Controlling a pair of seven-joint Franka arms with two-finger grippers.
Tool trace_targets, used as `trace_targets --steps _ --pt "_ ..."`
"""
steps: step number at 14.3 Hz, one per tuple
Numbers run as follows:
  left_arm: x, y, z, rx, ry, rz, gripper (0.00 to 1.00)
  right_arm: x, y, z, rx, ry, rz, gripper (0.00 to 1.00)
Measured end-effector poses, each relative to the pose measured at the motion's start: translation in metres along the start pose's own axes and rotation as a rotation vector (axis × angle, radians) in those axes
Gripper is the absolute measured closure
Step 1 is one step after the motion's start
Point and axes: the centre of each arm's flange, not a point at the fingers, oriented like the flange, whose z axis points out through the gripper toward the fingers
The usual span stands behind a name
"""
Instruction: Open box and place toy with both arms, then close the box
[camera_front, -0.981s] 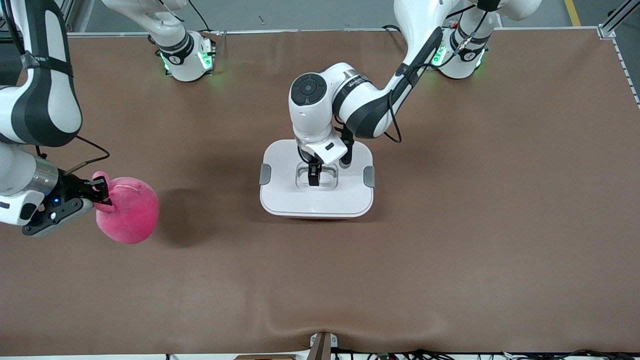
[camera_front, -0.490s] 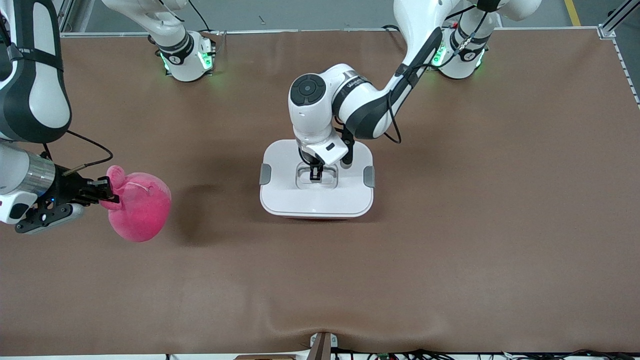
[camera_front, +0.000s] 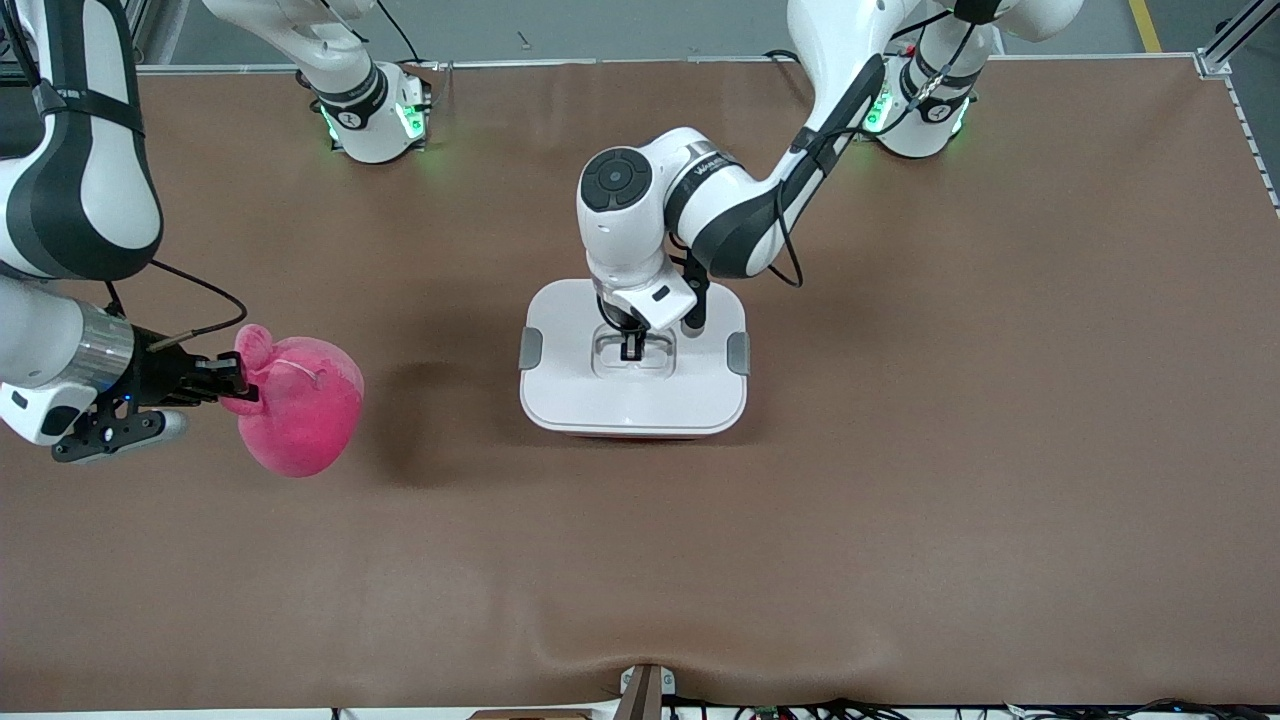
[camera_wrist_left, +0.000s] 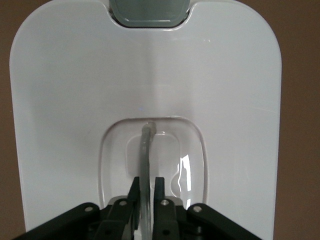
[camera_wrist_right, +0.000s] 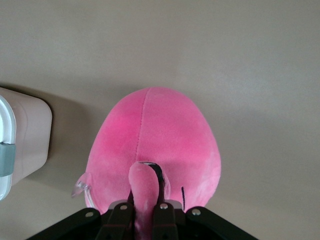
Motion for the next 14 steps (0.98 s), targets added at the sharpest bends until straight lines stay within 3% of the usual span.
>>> trace_targets --steps 3,14 --pt "0.0001 0.0003 -0.0003 -0.001 0.0 -0.001 0.93 -0.0004 0.0004 0.0001 0.001 -0.002 0.001 0.88" --pt "0.0001 0.0021 -0.0035 -0.007 -0.005 -0.003 0.93 -0.0019 0.0 0.0014 0.005 -0.017 0.002 0.88"
